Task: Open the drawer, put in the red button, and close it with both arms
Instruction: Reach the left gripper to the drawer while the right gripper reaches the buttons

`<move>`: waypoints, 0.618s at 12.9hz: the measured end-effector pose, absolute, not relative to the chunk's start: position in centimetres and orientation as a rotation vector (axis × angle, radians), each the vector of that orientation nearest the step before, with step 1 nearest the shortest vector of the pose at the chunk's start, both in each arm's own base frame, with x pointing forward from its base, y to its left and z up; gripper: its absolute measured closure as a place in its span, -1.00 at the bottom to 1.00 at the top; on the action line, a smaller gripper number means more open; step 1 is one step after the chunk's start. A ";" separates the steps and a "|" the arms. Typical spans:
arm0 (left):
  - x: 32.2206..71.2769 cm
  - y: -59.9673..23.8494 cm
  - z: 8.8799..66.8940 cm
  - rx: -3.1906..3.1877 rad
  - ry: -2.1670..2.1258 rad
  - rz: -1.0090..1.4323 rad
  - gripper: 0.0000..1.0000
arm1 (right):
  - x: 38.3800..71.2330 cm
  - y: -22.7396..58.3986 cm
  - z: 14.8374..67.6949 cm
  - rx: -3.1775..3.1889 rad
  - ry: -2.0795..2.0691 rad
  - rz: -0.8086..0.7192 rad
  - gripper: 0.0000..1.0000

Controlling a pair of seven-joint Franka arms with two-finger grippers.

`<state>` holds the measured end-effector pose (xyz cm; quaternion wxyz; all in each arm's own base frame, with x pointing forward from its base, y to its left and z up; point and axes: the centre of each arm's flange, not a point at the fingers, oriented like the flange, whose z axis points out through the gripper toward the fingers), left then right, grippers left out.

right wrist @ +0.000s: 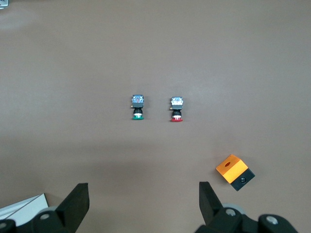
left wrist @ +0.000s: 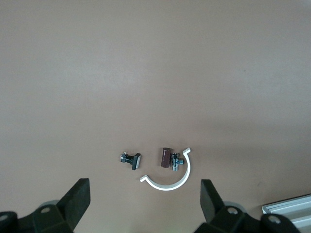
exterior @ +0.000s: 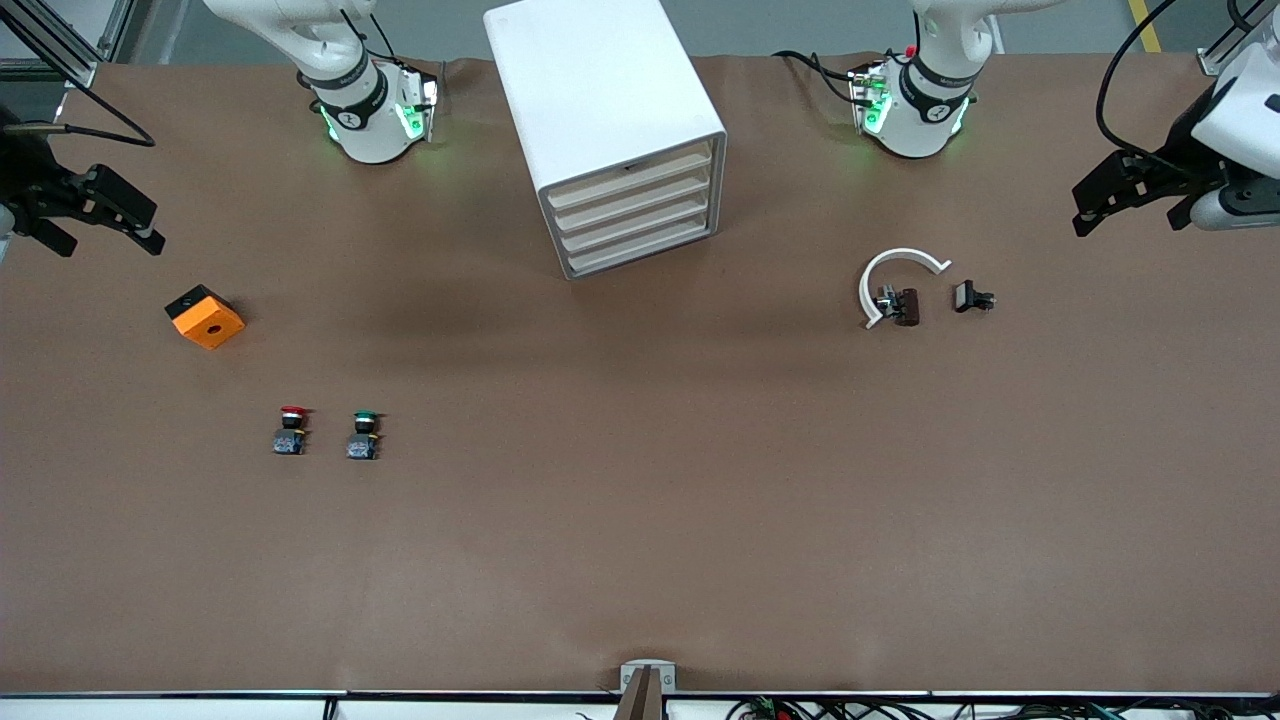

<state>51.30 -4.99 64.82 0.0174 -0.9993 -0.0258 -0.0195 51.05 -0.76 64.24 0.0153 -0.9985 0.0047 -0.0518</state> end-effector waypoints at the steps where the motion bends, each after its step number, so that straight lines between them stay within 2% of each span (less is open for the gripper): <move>1: 51.4 -4.9 64.7 -3.105 -0.082 -0.057 -1.00 | 51.0 -0.7 64.3 -3.106 0.014 -0.160 -1.00; 5: 52.0 -4.9 63.5 -3.107 -0.081 -0.011 -1.00 | 50.3 -0.6 65.7 -3.107 0.008 -0.153 -1.00; 8: 54.4 -5.1 59.5 -3.112 -0.067 0.107 -1.00 | 50.0 -0.6 65.9 -3.107 0.009 -0.146 -1.00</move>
